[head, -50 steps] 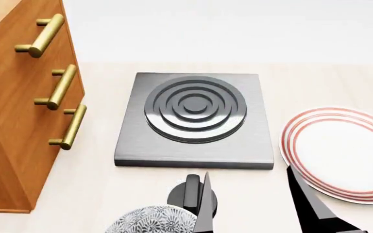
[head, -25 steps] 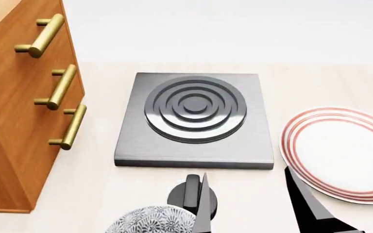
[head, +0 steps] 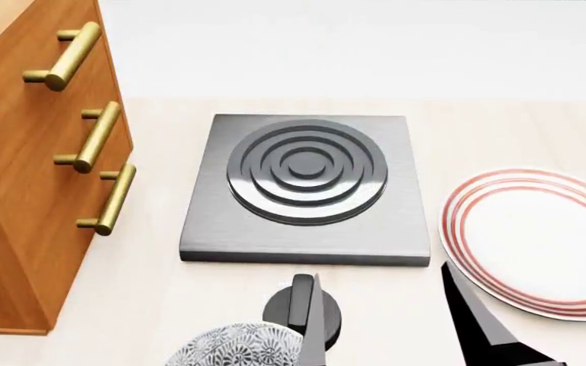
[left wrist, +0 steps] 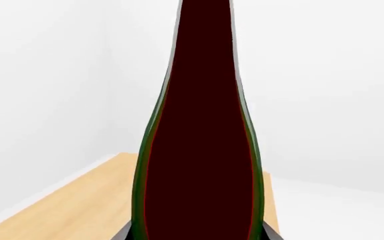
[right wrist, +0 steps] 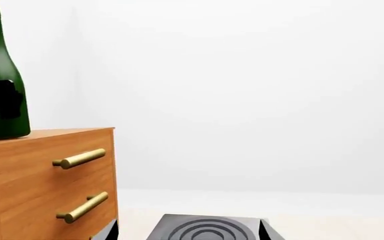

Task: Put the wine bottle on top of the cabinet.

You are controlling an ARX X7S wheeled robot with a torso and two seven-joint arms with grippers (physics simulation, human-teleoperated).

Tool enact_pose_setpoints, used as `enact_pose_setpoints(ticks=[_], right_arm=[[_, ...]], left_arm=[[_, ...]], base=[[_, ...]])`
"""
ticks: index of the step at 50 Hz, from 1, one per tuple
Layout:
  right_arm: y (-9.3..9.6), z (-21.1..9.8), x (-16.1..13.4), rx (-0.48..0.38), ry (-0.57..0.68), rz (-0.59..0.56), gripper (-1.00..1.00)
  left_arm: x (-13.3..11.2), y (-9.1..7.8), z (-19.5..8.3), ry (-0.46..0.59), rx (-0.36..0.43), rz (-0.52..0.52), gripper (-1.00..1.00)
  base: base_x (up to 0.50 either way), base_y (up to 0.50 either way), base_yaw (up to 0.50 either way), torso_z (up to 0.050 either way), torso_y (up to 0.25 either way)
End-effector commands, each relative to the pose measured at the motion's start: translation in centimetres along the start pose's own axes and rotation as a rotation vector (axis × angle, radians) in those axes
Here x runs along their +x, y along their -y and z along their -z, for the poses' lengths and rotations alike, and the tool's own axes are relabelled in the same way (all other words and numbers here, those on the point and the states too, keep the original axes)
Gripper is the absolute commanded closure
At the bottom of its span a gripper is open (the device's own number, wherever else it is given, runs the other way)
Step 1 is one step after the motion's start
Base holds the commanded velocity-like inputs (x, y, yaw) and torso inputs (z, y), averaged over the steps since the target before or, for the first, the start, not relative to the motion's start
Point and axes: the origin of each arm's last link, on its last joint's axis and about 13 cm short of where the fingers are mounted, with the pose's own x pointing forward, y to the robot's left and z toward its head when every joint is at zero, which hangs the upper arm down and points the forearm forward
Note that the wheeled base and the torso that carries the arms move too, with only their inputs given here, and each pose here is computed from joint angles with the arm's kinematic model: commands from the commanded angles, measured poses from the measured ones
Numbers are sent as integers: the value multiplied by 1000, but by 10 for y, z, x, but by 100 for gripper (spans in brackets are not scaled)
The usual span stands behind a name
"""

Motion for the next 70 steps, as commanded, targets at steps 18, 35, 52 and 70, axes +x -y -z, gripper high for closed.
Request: enact_pose_setpoints(ticks=[18,35,52,70], right_arm=[[0,-2,2,-1,30,-5,-100],[1,-2,2,1,29,-2,-100],[0,0,3,0,25,-7,-100],[-3,1,2,-2,20,-17,-100]], left_arm=[[-1,4,-2,-21,-85,51,-100],[-1,5,2,-29,-90,60,-100],[-13,4,-1,32,-40,73,-100],[-45,2,-13,139,-19,125,-100]], base=[[0,0,0,0,0],[0,0,0,0,0],[0,0,0,0,0],[0,0,0,0,0]])
